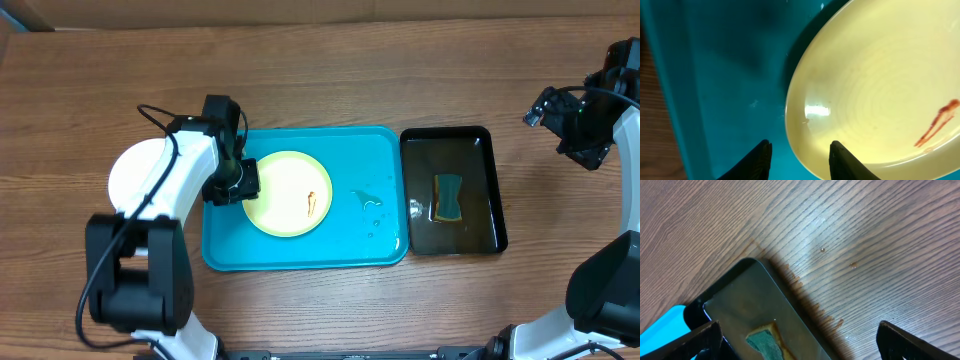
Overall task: Clean dirty plates on tray and stack at the side
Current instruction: 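Slide the yellow-green plate toward the tray center with the left gripper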
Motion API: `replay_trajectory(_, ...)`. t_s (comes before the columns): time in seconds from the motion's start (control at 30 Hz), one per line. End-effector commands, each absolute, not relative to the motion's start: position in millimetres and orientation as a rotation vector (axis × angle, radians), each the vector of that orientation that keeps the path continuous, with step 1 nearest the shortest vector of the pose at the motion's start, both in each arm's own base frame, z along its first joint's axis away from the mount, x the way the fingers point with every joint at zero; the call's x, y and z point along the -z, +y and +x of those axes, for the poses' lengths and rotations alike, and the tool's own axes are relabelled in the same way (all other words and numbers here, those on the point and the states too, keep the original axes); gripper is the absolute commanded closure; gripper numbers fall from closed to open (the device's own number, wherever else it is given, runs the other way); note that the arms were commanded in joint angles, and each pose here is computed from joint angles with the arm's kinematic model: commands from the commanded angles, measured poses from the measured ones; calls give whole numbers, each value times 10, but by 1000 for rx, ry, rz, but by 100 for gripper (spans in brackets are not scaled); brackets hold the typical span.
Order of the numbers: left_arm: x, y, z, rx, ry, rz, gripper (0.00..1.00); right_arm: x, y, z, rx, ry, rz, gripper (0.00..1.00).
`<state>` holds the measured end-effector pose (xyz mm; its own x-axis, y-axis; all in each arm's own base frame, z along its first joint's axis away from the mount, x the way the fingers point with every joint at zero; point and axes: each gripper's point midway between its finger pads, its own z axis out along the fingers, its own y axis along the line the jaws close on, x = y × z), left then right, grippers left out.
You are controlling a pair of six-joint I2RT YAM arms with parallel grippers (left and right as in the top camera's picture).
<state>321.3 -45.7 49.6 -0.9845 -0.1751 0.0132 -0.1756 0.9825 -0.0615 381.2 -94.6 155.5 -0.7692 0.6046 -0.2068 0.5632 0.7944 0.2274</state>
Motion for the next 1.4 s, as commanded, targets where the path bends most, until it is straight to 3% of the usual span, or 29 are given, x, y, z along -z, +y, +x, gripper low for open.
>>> replay_trajectory(0.0,-850,-414,3348,15,-3261,267,59,-1627,-964,3830,-225,2692,899,0)
replay_trajectory(0.1,-942,-376,3367,71,-3300,259,55,-1627,-964,3830,-225,2692,899,0)
replay_trajectory(0.27,-921,-346,3417,97,-3314,243,34,-1627,-964,3830,-225,2692,899,0)
replay_trajectory(1.07,-300,-432,3504,72,-3200,234,44,-1627,-964,3830,-225,2692,899,0)
replay_trajectory(1.17,-263,-436,3491,73,-3187,231,54,-1627,-965,3830,-225,2692,899,0)
replay_trajectory(1.37,-190,-516,3398,1,-3151,247,57,-1627,-965,3830,-225,2692,899,0)
